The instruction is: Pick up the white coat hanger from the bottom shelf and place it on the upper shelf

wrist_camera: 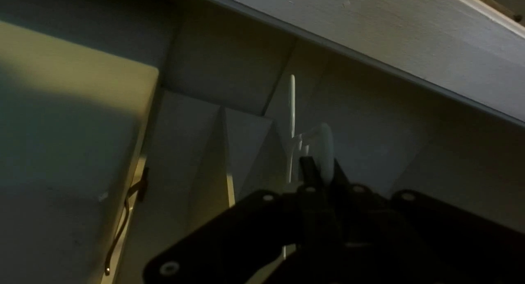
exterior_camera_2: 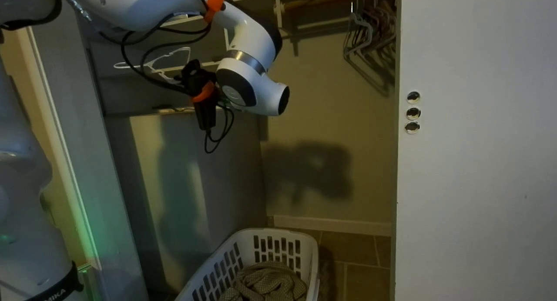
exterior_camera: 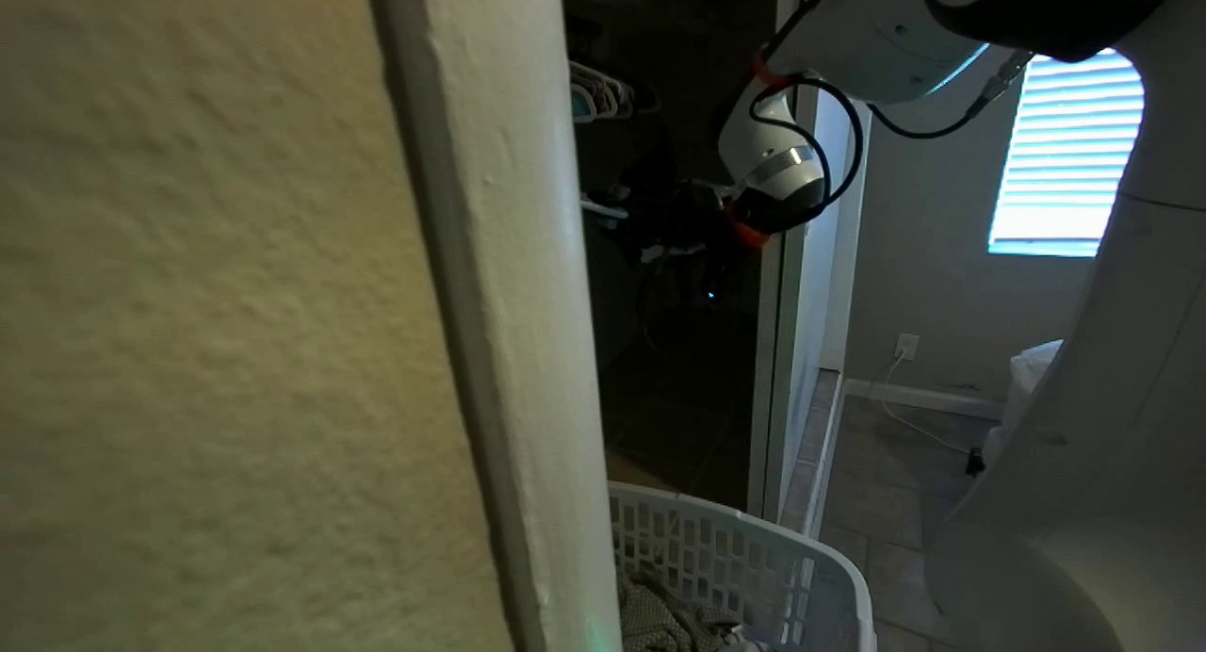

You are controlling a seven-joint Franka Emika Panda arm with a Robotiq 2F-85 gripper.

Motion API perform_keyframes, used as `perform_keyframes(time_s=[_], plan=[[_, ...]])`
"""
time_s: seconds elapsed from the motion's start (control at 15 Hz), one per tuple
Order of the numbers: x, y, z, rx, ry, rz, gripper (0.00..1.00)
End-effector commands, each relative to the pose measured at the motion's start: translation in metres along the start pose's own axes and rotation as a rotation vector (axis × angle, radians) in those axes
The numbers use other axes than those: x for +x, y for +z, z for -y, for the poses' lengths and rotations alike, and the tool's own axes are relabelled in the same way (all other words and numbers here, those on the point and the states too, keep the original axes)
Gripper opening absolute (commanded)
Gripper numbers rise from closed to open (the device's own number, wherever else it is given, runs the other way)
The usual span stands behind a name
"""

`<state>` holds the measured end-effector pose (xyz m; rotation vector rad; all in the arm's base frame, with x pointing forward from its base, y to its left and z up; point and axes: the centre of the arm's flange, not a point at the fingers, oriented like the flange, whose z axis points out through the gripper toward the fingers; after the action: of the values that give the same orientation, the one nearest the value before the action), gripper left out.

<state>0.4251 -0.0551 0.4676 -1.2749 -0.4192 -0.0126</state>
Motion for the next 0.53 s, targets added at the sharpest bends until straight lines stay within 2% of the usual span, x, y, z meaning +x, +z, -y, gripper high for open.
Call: perform_keyframes(time_s=[0.0, 0.27, 0.47], plan=[[0.018, 0.012, 0.036, -0.036, 0.015, -0.046, 0.02], [0.044, 0.028, 0.063, -0.078, 0.063, -0.071, 0.02], [0.062, 0.044, 0.079, -0.124, 0.119, -0.057, 0.02]])
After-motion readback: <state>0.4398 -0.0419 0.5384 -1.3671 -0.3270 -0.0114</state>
